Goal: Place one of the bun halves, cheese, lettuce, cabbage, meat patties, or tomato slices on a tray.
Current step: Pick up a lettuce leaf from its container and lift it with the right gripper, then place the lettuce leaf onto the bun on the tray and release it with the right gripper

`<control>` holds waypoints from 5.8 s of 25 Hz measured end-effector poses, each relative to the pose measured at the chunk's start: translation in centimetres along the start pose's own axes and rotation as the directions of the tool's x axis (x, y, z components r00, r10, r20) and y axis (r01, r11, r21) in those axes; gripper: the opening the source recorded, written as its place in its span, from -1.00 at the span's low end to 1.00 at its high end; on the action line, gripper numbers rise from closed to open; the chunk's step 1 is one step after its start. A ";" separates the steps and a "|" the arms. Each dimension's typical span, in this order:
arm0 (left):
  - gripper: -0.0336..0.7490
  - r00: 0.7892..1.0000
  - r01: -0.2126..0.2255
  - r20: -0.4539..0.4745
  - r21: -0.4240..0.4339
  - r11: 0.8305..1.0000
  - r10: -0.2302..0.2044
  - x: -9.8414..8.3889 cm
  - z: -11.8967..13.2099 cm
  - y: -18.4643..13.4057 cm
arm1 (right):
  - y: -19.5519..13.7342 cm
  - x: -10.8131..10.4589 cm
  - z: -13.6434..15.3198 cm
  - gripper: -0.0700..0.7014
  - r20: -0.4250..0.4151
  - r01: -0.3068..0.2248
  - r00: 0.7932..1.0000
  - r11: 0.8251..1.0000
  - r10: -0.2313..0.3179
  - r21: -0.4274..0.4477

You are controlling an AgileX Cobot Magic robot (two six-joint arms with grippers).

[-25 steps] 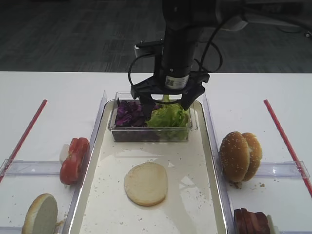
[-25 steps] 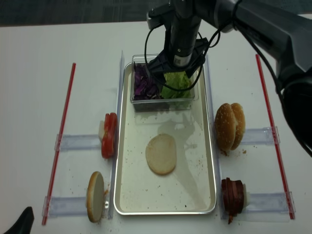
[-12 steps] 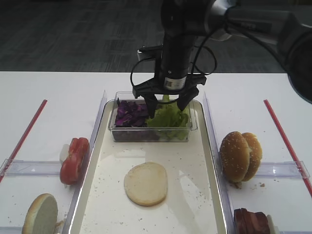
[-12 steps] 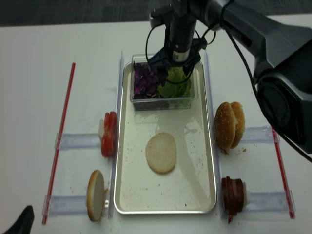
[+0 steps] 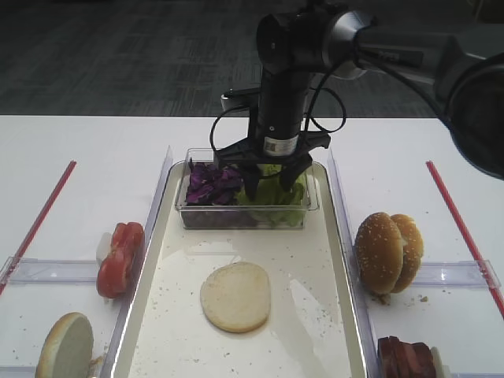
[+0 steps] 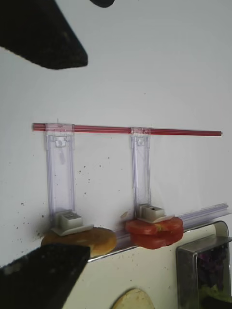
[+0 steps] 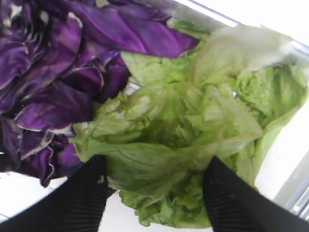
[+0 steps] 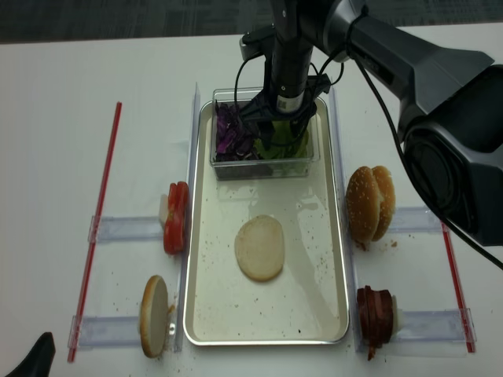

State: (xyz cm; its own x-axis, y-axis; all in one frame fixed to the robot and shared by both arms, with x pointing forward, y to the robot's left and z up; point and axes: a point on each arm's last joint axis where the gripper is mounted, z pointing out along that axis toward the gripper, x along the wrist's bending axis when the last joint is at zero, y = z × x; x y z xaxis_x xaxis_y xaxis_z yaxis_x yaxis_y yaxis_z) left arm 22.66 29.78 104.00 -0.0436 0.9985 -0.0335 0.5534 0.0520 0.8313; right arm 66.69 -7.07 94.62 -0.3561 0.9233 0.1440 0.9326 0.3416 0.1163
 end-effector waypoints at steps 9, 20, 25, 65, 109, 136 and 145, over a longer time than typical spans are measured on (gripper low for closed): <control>0.80 1.000 0.000 0.000 0.000 1.000 0.000 0.0 0.0 0.0 | 0.1 0.0 0.0 -0.17 0.003 0.001 1.000 1.000 -0.001 -0.011; 0.80 1.000 0.000 0.000 0.000 1.000 0.000 0.0 0.0 0.0 | 0.2 -0.1 -0.1 -0.68 0.003 0.001 1.000 1.000 -0.001 -0.014; 0.80 1.000 0.000 0.000 0.000 1.000 0.000 0.0 0.0 0.0 | 0.1 -0.1 -0.1 -0.69 0.003 0.001 1.000 1.000 -0.001 -0.012; 0.80 1.000 0.000 0.000 0.000 1.000 0.000 0.0 0.0 0.0 | -8.5 1.6 -9.4 -0.69 0.012 0.044 0.999 0.999 -0.044 0.007; 0.80 1.000 0.000 0.000 0.000 1.000 0.000 0.0 0.0 0.0 | -13.1 10.0 -4.8 -0.69 -0.094 0.227 0.969 0.974 -0.227 -0.005; 0.80 1.000 0.000 0.000 0.000 1.000 0.000 0.0 0.0 0.0 | -12.5 9.9 -4.0 0.70 -0.076 0.233 0.969 0.971 -0.236 -0.044; 0.80 1.000 0.000 0.000 0.000 1.000 0.000 0.0 0.0 0.0 | -12.5 9.9 -4.0 0.70 -0.074 0.235 0.969 0.971 -0.237 -0.037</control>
State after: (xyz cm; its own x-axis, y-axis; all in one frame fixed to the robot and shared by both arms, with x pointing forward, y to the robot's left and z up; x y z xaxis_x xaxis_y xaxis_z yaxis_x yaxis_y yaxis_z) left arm 22.66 29.78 104.00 -0.0436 0.9985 -0.0335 0.5534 0.0520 0.8313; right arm 51.27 -2.93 98.50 -0.5703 0.8003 0.1851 0.8201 0.5420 0.1832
